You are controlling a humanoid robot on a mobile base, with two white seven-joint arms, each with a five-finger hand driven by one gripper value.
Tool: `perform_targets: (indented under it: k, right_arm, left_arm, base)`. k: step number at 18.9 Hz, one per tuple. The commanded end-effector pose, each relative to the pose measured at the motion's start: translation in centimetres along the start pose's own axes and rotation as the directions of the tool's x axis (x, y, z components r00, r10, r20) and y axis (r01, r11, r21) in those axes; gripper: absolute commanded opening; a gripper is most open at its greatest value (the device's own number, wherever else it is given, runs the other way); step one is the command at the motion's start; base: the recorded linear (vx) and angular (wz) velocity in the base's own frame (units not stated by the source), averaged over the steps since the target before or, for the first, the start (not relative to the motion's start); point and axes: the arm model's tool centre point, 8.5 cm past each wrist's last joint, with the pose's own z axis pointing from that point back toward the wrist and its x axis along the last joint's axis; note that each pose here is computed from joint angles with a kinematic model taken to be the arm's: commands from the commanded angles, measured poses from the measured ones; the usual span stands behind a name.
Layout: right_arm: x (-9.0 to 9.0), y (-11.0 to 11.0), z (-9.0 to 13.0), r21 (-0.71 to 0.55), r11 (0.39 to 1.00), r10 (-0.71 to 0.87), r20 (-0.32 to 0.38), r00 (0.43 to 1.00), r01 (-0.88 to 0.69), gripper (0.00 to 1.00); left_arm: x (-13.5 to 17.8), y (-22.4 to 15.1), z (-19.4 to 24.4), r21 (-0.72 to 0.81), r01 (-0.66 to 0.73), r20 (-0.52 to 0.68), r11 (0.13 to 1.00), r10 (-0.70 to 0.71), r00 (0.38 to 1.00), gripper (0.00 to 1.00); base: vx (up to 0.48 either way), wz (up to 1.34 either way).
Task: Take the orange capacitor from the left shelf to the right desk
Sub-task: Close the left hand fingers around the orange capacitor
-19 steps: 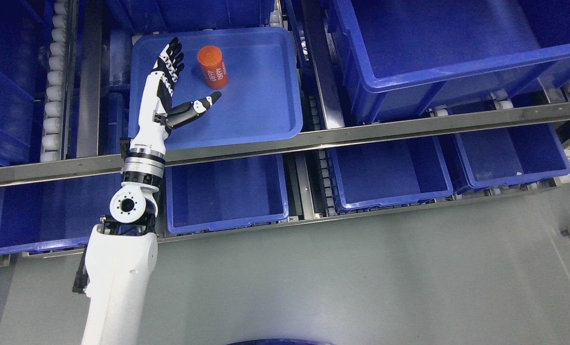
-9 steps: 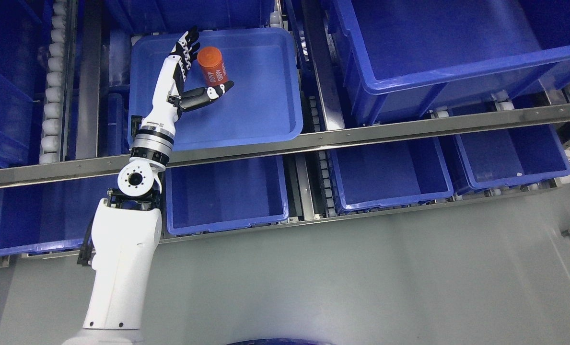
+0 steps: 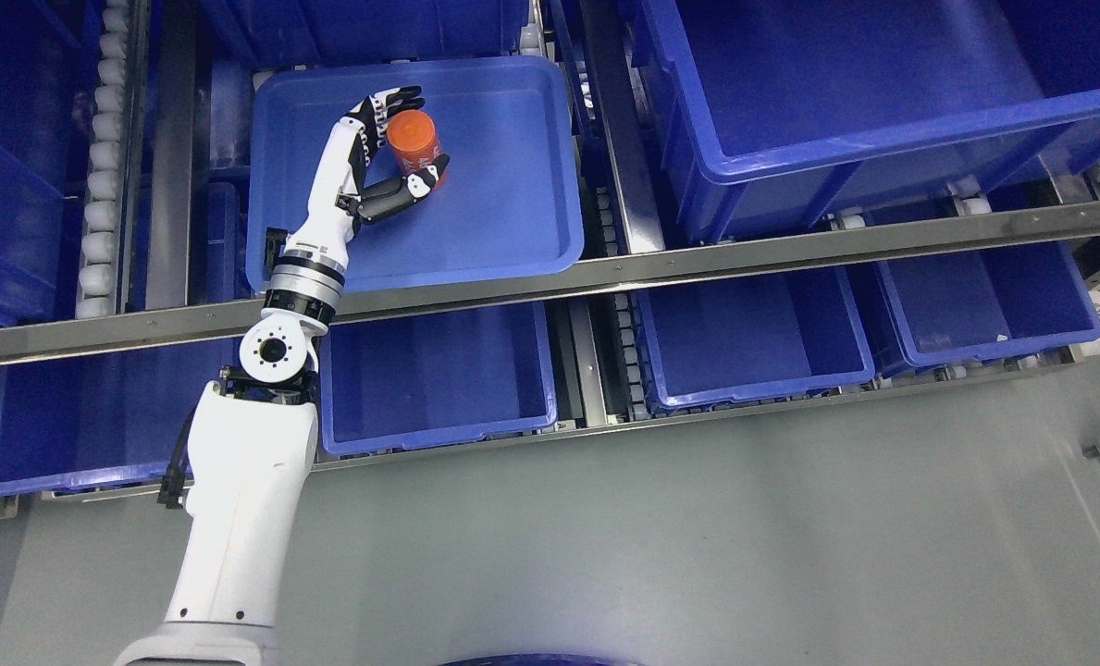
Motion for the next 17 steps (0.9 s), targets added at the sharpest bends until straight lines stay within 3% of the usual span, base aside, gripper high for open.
perform_targets:
  k: [1,5,9,14,17]
  right_arm:
    - [1.3,-1.1,0.0,-0.018,1.0,-0.007,0.036,0.999,0.007,1.0]
    - [1.3,-1.1,0.0,-0.018,1.0,-0.007,0.036,0.999,0.007,1.0]
    - [1.3,-1.1,0.0,-0.018,1.0,-0.007,0.036,0.999,0.007,1.0]
    - [1.3,-1.1,0.0,-0.018,1.0,-0.007,0.036,0.999,0.007,1.0]
    - [1.3,-1.1,0.0,-0.018,1.0,-0.007,0.036,0.999,0.007,1.0]
  left_arm:
    - [-3.4,0.6,1.0,0.002,0.003,-0.086,1.0,-0.002,0.996,0.33]
    - [-3.3,1.3,1.2,0.023,0.001,-0.033,1.0,0.0,0.999,0.01]
    - [-2.3,2.5,1.1,0.064,-0.022,0.018,0.998,0.021,1.0,0.0]
    - [6.3,4.0,-0.1,0.087,-0.083,0.257,0.993,0.058,0.965,0.0]
    - [9.3,4.8,0.3,0.098,-0.106,0.333,0.99,0.068,0.941,0.0]
  base:
    - [0.0,0.0]
    - [0.0,0.0]
    - [0.0,0.0]
    - [0.0,0.0]
    - [0.0,0.0]
